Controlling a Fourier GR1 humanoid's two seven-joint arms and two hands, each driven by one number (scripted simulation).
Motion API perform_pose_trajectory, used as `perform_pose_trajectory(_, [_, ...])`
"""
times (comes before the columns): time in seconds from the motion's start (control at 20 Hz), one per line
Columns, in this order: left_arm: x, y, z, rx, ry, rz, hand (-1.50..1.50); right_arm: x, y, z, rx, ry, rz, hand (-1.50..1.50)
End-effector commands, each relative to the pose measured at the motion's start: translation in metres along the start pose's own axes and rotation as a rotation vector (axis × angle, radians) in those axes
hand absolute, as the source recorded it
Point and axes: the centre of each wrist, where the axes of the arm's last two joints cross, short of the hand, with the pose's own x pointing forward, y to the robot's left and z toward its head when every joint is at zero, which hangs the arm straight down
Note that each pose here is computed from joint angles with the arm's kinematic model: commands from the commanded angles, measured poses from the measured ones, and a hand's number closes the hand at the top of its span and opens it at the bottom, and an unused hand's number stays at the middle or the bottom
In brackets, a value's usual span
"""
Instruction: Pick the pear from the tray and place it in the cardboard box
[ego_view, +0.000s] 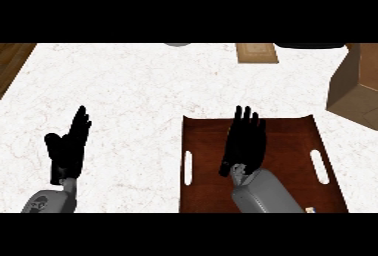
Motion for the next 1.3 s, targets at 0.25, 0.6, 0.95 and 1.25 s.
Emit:
perform_pose_trajectory(0.25, [0.006, 0.002, 0.008, 0.001, 0.015, 0.013, 0.00, -0.011, 0.011, -0.027, 0.000, 0.097, 0.017, -1.50])
perform_pose_trajectory(0.6, [0.008, 0.003, 0.002, -0.008, 0.000, 0.006, 0.00, 0.003, 0.039, -0.031, -0.020, -0.013, 0.001, 1.50])
perform_pose_trajectory(0.95, [-0.005, 0.007, 0.012, 0.013, 0.001, -0.007, 0.00, -0.029, 0.033, -0.022, -0.075, -0.099, 0.055, 1.50])
perform_pose_trajectory(1.25, [-0.003, 0.022, 0.006, 0.042, 0.010, 0.001, 0.00, -0.120, 0.041, -0.003, 0.192, -0.418, 0.049, 1.50])
